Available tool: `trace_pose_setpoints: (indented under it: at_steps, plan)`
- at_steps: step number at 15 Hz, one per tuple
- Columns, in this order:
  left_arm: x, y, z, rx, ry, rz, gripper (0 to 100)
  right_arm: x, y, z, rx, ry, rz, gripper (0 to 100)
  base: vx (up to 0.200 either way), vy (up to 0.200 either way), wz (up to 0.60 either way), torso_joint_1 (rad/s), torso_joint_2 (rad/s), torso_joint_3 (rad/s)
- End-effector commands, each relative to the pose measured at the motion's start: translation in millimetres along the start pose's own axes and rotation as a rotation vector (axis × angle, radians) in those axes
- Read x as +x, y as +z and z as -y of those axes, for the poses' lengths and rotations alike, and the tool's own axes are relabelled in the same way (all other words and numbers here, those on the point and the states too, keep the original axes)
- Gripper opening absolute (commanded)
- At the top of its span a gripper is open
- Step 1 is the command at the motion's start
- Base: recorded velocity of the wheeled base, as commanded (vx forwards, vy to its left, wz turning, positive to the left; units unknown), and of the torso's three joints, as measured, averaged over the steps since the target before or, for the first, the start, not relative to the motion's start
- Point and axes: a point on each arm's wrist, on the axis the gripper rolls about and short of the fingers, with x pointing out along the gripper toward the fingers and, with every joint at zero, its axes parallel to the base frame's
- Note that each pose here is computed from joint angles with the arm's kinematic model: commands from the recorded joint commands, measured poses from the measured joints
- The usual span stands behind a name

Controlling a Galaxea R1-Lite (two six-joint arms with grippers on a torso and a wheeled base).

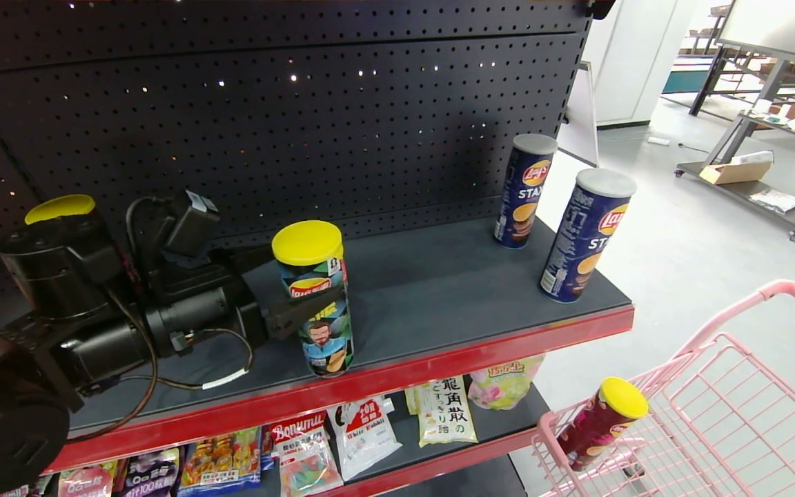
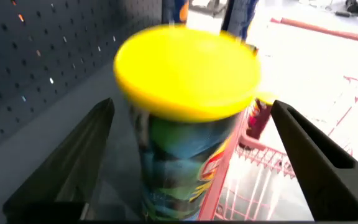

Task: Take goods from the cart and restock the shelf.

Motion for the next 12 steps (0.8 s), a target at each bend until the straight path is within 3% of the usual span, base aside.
trace_pose_setpoints:
  at_steps: [1,6,9,11,12]
  plan:
    - [-6.3,12.1,3.1,0.026,0.002,0.039,100,0.0,0.2,0.0,-0.001,0.001,-0.001,0,0.000,0.000,0.00,0.000,0.00,0.000]
    - [-8.4,39.0,3.4,0.080,0.002,0.130,100,-0.1,0.6,0.4,-0.001,-0.015,-0.001,0,0.000,0.000,0.00,0.000,0.00,0.000]
    - [-8.8,57.0,-9.0,0.087,0.071,0.183,100,-0.4,1.4,0.4,-0.003,-0.009,0.003,0,0.000,0.000,0.00,0.000,0.00,0.000]
    - [-16.8,74.6,-19.4,0.080,0.275,0.212,100,-2.6,17.4,2.1,-0.005,-0.007,0.011,0,0.000,0.000,0.00,0.000,0.00,0.000]
    - [-20.9,78.0,-20.1,0.075,0.309,0.207,100,-1.8,24.1,2.8,-0.004,-0.012,0.003,0,0.000,0.000,0.00,0.000,0.00,0.000]
